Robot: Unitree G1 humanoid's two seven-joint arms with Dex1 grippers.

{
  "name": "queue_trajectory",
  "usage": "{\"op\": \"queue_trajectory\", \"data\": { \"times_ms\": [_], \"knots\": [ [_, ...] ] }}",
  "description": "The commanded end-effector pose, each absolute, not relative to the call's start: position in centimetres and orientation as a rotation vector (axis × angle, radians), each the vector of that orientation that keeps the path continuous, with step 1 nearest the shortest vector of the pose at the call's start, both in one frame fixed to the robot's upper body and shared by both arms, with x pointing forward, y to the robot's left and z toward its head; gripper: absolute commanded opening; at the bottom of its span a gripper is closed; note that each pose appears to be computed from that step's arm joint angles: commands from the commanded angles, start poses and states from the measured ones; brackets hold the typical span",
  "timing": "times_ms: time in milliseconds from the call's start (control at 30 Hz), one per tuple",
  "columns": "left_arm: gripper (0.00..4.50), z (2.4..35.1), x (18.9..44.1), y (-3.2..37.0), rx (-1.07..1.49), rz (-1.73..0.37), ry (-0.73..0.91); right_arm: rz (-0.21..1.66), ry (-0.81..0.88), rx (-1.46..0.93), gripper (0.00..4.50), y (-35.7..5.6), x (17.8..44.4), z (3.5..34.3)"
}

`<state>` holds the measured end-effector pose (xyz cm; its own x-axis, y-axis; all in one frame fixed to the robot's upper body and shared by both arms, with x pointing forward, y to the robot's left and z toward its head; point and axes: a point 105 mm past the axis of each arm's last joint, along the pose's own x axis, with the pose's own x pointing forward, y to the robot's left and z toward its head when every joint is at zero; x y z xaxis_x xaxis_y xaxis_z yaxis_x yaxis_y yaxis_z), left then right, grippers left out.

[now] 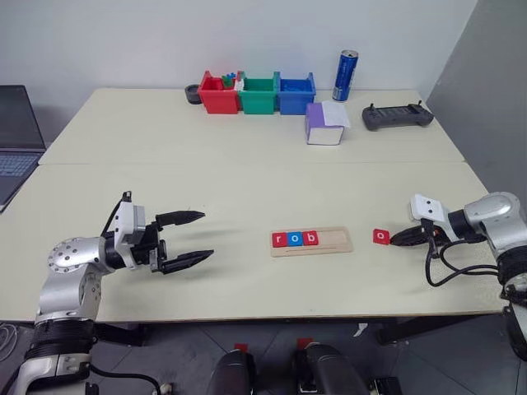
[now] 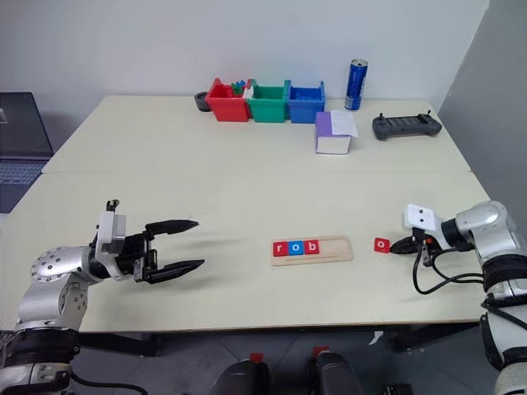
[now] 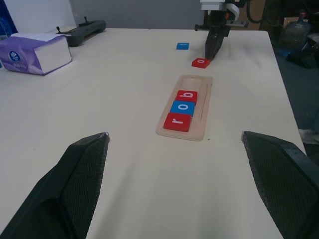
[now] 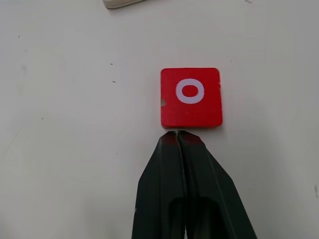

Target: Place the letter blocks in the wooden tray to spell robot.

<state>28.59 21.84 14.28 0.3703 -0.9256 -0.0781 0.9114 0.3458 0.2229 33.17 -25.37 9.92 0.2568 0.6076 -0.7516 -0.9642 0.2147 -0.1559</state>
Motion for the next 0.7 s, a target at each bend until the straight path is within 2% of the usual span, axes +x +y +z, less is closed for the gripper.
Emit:
{"op": "queue_trajectory", "data": {
  "times_ms": [33, 67, 167, 333, 467, 533, 700],
  "knots": [
    [4.5, 14.9, 28.8, 21.8, 0.262, -1.198, -0.093, 1.17, 0.575, -0.713, 0.01, -25.5, 32.5, 11.9],
    [4.5, 15.0, 28.8, 21.8, 0.262, -1.2, -0.093, 1.163, 0.575, -0.706, 0.01, -25.6, 32.1, 12.2],
    [4.5, 14.9, 28.8, 21.8, 0.263, -1.204, -0.091, 1.173, 0.598, -0.642, 0.58, -25.9, 30.6, 13.3],
    [4.5, 14.8, 28.9, 21.8, 0.261, -1.207, -0.089, 1.132, 0.553, -0.586, 2.29, -25.8, 30.9, 14.9],
    [4.5, 14.8, 29.1, 21.6, 0.258, -1.211, -0.092, 1.096, 0.517, -0.661, 3.59, -25.1, 32.6, 13.9],
    [4.5, 14.8, 29.1, 21.5, 0.256, -1.213, -0.092, 1.116, 0.558, -0.686, 4.27, -24.7, 32.7, 12.7],
    [4.5, 14.9, 29.0, 21.6, 0.258, -1.209, -0.092, 1.095, 0.58, -0.706, 4.27, -24.5, 34.1, 11.4]
  ]
}}
